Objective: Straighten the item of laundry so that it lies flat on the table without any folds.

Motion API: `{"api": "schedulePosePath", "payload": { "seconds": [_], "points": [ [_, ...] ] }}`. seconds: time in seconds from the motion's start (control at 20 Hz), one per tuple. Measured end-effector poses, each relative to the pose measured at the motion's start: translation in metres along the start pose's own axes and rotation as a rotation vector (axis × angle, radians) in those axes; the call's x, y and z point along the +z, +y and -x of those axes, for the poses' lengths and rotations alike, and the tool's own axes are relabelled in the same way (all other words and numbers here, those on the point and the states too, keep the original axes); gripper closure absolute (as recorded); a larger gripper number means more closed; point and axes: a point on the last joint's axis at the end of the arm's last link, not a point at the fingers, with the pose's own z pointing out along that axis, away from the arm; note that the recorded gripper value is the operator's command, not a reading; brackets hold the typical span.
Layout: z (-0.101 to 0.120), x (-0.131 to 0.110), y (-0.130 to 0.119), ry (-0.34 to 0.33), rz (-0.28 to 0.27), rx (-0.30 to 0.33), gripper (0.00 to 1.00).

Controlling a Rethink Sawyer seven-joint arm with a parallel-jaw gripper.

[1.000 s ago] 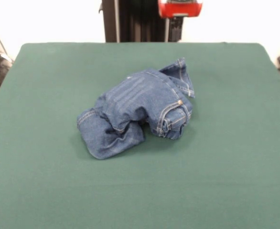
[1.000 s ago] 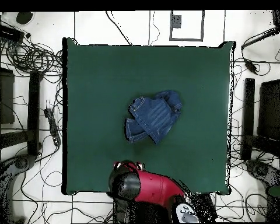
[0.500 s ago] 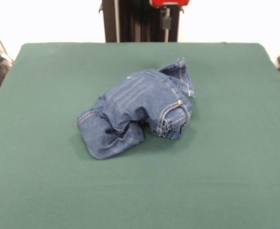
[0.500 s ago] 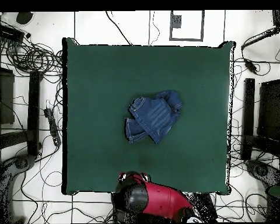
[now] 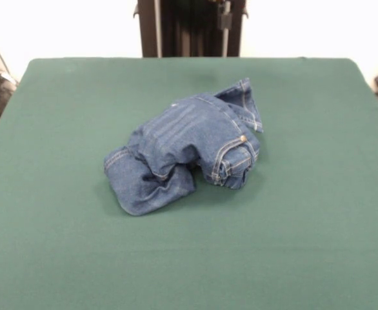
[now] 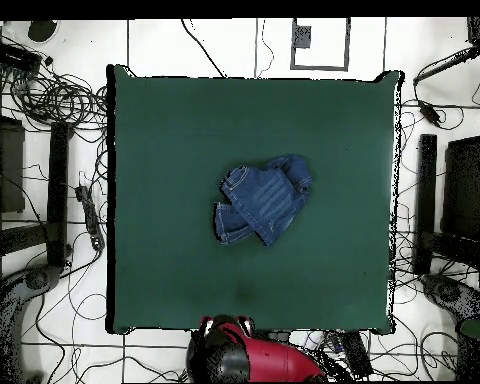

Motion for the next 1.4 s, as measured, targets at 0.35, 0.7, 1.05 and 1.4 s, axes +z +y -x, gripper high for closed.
{"api": "schedulePosePath", "payload": {
  "seconds": [0.35, 0.7, 1.05, 1.4],
  "points": [
    [-0.031, -0.002, 0.01, 0.01, 0.011, -0.014, 1.0],
    [-0.039, -0.005, 0.015, 0.022, 0.02, -0.021, 1.0],
    [-0.025, -0.005, 0.014, 0.024, 0.021, -0.03, 1.0],
    [0.013, 0.009, 0.004, 0.03, 0.017, -0.017, 1.0]
  ]
}}
